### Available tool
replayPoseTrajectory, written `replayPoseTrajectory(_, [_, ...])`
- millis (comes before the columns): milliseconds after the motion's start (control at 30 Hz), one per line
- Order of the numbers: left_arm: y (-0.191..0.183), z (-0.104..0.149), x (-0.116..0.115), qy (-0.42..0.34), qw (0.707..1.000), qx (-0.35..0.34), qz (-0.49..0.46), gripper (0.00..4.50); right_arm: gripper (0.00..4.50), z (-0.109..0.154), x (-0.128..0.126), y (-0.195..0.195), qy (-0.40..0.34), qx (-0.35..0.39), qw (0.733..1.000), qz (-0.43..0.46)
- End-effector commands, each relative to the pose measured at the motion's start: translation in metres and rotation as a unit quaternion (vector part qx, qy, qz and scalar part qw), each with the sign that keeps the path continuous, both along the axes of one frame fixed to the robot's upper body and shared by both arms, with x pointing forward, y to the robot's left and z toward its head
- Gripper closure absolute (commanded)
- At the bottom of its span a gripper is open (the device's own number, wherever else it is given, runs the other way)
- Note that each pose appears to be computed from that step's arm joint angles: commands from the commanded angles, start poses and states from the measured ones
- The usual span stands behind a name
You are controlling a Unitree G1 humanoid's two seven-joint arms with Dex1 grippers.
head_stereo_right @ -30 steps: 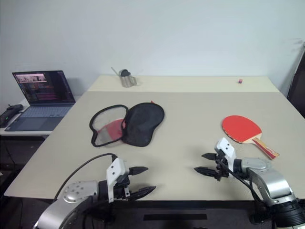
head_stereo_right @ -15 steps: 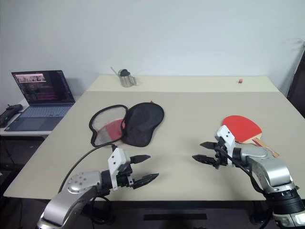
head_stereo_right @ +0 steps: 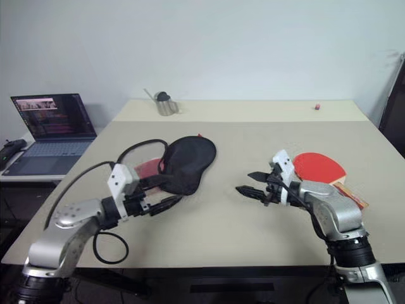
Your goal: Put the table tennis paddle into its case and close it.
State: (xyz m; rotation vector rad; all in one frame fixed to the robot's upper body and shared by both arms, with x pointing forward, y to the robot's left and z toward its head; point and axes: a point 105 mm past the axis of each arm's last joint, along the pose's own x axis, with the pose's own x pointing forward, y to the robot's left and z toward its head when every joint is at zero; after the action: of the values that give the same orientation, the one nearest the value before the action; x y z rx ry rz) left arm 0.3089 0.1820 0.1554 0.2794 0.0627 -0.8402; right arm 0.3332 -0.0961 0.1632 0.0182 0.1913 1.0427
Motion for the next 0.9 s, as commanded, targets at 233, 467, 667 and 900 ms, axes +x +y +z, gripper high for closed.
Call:
replayPoseTrajectory(233, [-0.002, -0.012, -0.005, 0.032, 0.998, -0.046, -0.011, 0.35, 0.54, 0.022, -0.009, 0.001, -0.035, 0.009, 0.999, 0.024])
replayPoseTrajectory(467, [0.012, -0.032, -0.006, 0.075, 0.989, -0.111, 0.068, 0.35, 0.54, 0.031, -0.02, -0.013, -0.05, -0.014, 0.998, 0.033])
replayPoseTrajectory(667, [0.024, -0.04, 0.0, 0.101, 0.974, -0.158, 0.124, 0.35, 0.54, 0.036, -0.033, -0.016, -0.058, -0.041, 0.995, 0.07])
replayPoseTrajectory(900, [0.027, -0.049, 0.016, 0.134, 0.957, -0.188, 0.175, 0.35, 0.54, 0.037, -0.037, -0.019, -0.062, -0.05, 0.994, 0.073])
